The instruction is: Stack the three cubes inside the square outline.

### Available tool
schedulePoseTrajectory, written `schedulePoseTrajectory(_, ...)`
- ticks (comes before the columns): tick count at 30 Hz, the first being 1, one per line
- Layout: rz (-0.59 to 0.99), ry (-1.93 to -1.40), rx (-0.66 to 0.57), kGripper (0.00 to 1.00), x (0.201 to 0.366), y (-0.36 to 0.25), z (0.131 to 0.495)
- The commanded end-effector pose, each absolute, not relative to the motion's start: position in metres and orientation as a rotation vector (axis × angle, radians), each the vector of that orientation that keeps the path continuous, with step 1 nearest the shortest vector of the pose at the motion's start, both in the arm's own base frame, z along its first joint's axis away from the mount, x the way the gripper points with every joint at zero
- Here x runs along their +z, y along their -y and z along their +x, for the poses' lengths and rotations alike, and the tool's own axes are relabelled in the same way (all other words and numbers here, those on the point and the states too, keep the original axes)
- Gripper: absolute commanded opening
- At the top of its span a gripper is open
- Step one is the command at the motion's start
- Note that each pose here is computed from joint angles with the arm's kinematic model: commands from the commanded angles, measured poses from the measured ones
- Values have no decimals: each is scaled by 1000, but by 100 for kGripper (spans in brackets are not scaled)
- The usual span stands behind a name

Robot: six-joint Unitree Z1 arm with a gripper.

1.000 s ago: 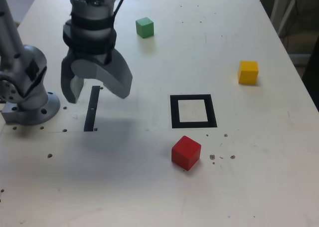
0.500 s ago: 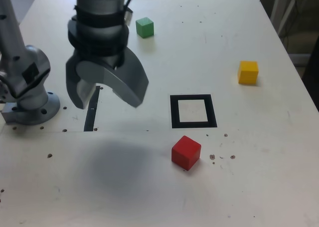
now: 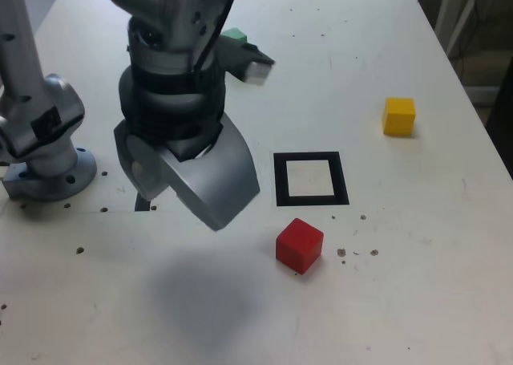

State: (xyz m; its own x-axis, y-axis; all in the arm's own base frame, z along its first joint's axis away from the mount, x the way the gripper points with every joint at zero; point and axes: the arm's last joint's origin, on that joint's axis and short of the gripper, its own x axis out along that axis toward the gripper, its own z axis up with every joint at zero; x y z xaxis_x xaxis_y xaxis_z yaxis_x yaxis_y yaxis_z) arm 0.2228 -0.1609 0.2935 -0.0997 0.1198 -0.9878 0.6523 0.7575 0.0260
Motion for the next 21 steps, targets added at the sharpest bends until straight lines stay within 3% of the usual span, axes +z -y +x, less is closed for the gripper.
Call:
schedulePoseTrajectory(1,719,-1594,-598,100,294,163,227)
schedulePoseTrajectory(11,811,-1507,-687,99,296,189,265)
schedulePoseTrajectory(15,820,-1522,-687,99,288,200,280)
schedulePoseTrajectory(21,810,-1604,-612,99,275,198,303)
